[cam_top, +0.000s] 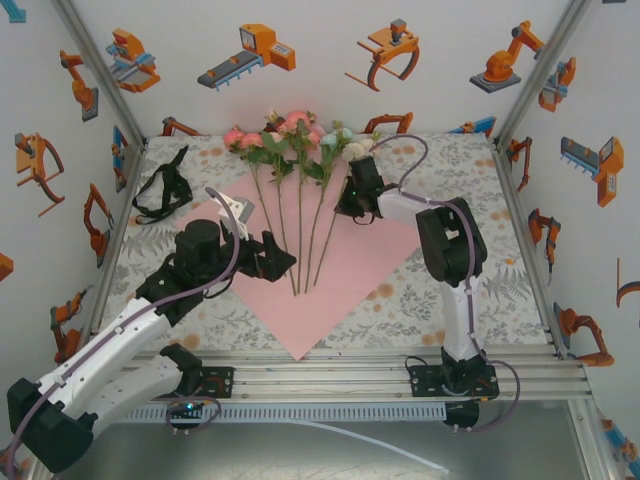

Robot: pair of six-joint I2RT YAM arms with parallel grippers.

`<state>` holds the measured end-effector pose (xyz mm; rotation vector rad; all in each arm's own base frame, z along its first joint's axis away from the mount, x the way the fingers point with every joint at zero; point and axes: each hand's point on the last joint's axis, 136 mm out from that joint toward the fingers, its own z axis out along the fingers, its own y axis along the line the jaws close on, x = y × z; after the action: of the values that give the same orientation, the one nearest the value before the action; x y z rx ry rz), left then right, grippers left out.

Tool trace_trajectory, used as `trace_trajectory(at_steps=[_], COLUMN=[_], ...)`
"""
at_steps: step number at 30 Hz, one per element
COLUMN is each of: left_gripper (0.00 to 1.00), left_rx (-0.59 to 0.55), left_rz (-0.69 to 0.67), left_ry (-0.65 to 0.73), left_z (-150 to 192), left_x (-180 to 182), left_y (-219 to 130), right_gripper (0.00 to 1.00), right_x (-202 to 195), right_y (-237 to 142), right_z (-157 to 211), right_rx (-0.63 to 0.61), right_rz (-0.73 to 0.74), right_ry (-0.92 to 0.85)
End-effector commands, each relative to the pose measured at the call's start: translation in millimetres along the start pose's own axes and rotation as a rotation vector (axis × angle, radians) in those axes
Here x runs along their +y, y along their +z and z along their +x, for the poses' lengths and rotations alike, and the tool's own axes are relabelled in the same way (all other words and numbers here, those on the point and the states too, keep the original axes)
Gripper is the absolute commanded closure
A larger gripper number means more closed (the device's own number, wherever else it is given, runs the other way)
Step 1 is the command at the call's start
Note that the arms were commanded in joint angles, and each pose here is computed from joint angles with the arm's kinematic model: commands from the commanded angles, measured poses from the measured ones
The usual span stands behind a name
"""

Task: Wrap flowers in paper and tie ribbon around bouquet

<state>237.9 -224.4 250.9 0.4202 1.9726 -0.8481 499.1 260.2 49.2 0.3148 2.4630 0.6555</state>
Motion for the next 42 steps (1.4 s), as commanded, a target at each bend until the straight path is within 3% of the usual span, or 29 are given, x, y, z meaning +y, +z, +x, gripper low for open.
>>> trace_trajectory(at_steps=[1, 4, 8, 12, 15, 17, 19, 23, 27, 34, 42], left_gripper=[0.03, 0.03, 0.03, 0.03, 0.02, 0.01, 0.09, 0.22, 0.24, 0.28, 0.30], left_rx=[-0.001, 0.015, 0.020, 0.005, 0.022, 0.049, 0.098, 0.219, 0.284, 0.357, 0.397], left_rz=[-0.011, -0.161, -0.374, -0.566, -0.662, -0.704, -0.738, -0.764, -0.793, -0.688, -0.619], left_ry=[0.012, -0.020, -0.093, -0.247, -0.396, -0.493, -0.606, -0.756, -0.829, -1.013, -1.028], left_z=[2, 4, 9, 20, 41, 59, 82, 125, 154, 192, 210], left_x=[2, 27, 66, 109, 137, 151, 162, 169, 173, 159, 139], left_y=[2, -1, -11, -27, -38, -43, -46, -47, -45, -23, -6], right_gripper=[0.77, 0.68, 0.63, 0.55, 0.41, 0.37, 0.36, 0.35, 0.35, 0.35, 0.35], right_x=[9, 11, 19, 16, -3, -17, -35, -62, -76, -79, -76], right_y=[-7, -19, -55, -100, -131, -148, -158, -169, -170, -176, -181], right_z=[-4, -11, -32, -36, -17, 3, 33, 87, 131, 188, 233], right_rx=[-0.005, -0.032, -0.106, -0.170, -0.192, -0.186, -0.143, -0.038, 0.071, 0.200, 0.258], right_rz=[-0.032, -0.017, 0.002, 0.023, 0.055, 0.076, 0.107, 0.169, 0.170, 0.202, 0.214], right_ry=[0.009, -0.028, -0.104, -0.114, -0.080, -0.043, 0.004, 0.111, 0.196, 0.238, 0.273])
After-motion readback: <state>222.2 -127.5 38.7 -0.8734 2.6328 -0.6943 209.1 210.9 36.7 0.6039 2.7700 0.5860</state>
